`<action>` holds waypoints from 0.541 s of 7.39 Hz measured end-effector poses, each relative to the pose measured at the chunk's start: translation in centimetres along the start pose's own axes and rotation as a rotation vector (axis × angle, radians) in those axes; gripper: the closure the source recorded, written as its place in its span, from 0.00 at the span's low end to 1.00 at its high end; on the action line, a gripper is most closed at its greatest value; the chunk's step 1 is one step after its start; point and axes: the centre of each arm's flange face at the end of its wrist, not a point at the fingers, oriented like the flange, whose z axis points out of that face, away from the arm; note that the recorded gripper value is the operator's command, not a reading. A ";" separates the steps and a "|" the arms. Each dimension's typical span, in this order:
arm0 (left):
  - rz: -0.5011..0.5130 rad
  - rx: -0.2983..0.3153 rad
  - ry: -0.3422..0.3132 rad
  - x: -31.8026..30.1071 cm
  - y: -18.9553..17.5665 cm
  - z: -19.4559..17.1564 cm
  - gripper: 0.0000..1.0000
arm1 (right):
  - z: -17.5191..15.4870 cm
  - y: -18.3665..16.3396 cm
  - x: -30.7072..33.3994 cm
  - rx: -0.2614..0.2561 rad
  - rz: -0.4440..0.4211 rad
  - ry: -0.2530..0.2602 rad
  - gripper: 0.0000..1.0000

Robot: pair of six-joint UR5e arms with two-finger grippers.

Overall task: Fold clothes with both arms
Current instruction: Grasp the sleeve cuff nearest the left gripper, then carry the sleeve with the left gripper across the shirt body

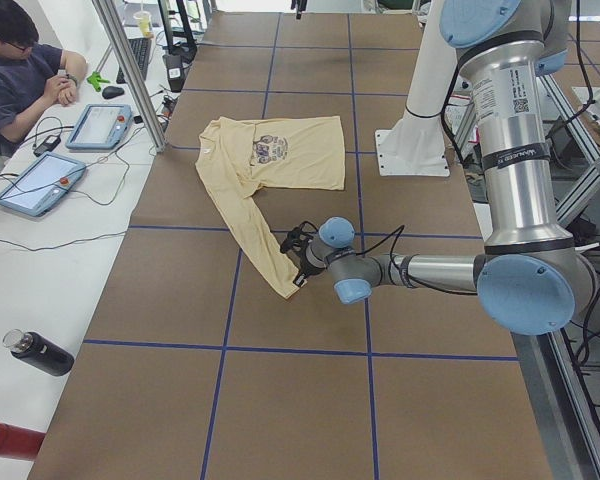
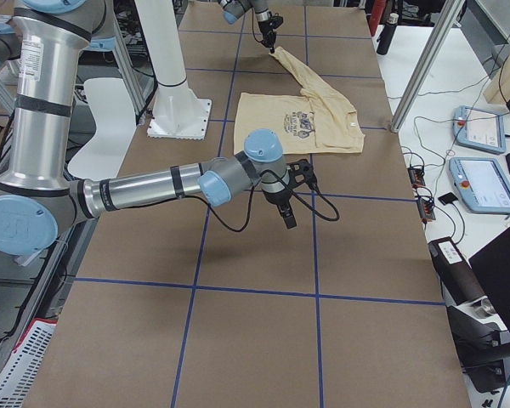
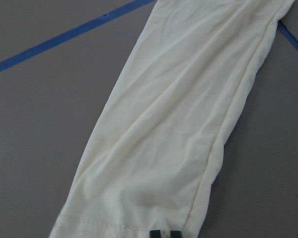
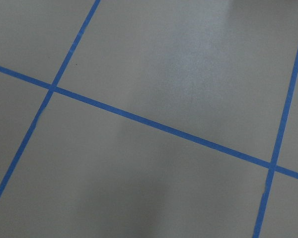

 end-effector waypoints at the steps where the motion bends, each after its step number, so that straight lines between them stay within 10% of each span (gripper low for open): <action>1: 0.003 0.007 0.006 0.2 -0.3 -0.3 1.00 | 0.0 0.0 0.0 0.000 0.000 0.000 0.00; 4: 0.016 -0.007 0.061 2.0 -3.0 -2.2 1.00 | 0.2 0.0 0.1 -0.003 0.002 0.000 0.00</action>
